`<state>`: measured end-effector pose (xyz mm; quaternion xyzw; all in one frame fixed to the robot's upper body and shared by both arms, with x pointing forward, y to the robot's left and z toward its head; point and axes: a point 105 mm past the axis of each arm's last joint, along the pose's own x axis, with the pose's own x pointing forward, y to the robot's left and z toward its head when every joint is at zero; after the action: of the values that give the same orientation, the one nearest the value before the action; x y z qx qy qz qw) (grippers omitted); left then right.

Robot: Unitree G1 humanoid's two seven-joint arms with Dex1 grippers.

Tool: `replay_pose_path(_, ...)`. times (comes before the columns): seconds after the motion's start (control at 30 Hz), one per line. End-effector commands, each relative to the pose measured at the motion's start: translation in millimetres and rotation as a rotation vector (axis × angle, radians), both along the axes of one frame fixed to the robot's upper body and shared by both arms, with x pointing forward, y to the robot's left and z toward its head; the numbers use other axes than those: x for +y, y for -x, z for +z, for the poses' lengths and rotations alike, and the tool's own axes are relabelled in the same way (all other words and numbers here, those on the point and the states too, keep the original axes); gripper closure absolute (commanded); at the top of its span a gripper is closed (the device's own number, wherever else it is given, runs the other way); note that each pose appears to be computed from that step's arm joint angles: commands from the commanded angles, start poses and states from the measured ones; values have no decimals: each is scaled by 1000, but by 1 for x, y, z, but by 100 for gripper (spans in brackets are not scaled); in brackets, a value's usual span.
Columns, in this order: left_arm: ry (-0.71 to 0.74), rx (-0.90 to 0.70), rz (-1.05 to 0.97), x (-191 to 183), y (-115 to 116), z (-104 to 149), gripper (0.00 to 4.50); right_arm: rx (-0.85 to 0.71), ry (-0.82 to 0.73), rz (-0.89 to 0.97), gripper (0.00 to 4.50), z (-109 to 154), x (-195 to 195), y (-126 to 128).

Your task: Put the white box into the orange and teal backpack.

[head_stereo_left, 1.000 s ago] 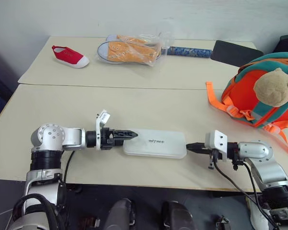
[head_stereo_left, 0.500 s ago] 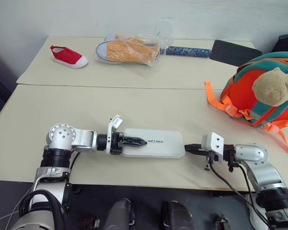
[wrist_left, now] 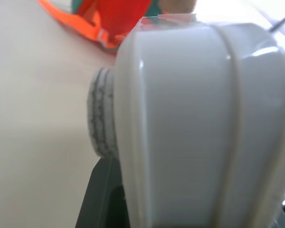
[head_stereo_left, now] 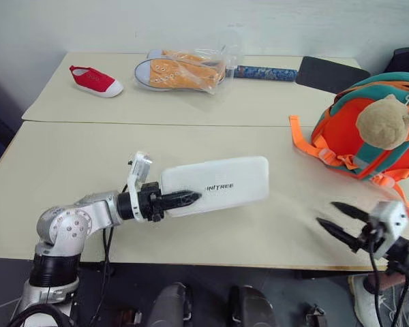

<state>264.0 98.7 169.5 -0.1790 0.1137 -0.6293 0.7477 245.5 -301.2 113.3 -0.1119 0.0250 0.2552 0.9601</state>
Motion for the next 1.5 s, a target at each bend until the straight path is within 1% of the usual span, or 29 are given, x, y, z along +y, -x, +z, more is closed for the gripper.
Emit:
replay_pose_path(0.03, 9, -182, -1, -3, -4, 11, 322, -91, -34, -170, 5, 14, -30, 5)
replay_pose_path(0.07, -9, -250, -9, -6, -3, 11, 322, -127, -46, -243, 5, 21, -45, 5)
replay_pose_path(0.13, -82, -341, -57, -11, 3, 2, 322, -191, -70, -326, 5, 37, -65, -1)
replay_pose_path(0.2, -95, -360, -77, -12, 4, -2, 322, -219, -78, -354, 5, 46, -72, -7)
replay_pose_path(0.27, -83, -354, -85, -13, 5, -2, 322, -244, -67, -358, 5, 56, -74, -20)
replay_pose_path(0.33, -90, -357, -89, -14, 6, -4, 322, -264, -80, -348, 5, 64, -73, -35)
replay_pose_path(0.4, -86, -357, -85, -15, 6, -5, 322, -272, -96, -330, 5, 67, -69, -45)
replay_pose_path(0.53, -54, -347, -67, -13, 8, 0, 322, -284, -148, -177, 5, 79, -37, -76)
replay_pose_path(0.57, -47, -343, -61, -11, 8, 1, 322, -288, -154, -142, 43, 82, -30, -83)
replay_pose_path(0.6, -41, -337, -55, -9, 8, 3, 322, -290, -157, -120, 66, 84, -24, -89)
replay_pose_path(0.7, -34, -304, -34, -3, 6, 5, 322, -301, -157, -83, 165, 88, -13, -102)
replay_pose_path(0.73, -32, -295, -17, 0, 4, 6, 322, -301, -159, -59, 208, 88, -8, -106)
replay_pose_path(0.77, -29, -289, -1, 4, 3, 7, 322, -300, -161, -39, 237, 88, -2, -109)
replay_pose_path(0.87, -18, -265, 77, 19, -5, 10, 322, -295, -177, 56, 344, 89, 20, -112)
replay_pose_path(0.9, -25, -259, 108, 26, -8, 9, 322, -291, -183, 103, 384, 90, 31, -112)
replay_pose_path(0.97, -38, -248, 161, 39, -13, 8, 322, -281, -202, 180, 448, 93, 49, -108)
replay_pose_path(1.0, -35, -241, 197, 47, -17, 9, 322, -270, -217, 248, 449, 95, 65, -104)
replay_pose_path(1.13, -23, -198, 265, 66, -23, 11, 322, -230, -263, 409, 449, 101, 104, -87)
replay_pose_path(1.17, -25, -191, 284, 73, -24, 11, 322, -236, -276, 463, 449, 105, 118, -80)
replay_pose_path(1.23, -38, -195, 332, 86, -28, 12, 322, -204, -320, 601, 449, 111, 148, -59)
replay_pose_path(1.3, -48, -205, 368, 97, -30, 13, 322, -110, -344, 758, 449, 113, 170, -30)
replay_pose_path(1.4, -42, -205, 386, 99, -28, 16, 322, -21, -330, 806, 449, 111, 174, -8)
replay_pose_path(1.5, -32, -227, 384, 97, -23, 23, 322, 122, -331, 868, 449, 109, 168, 21)
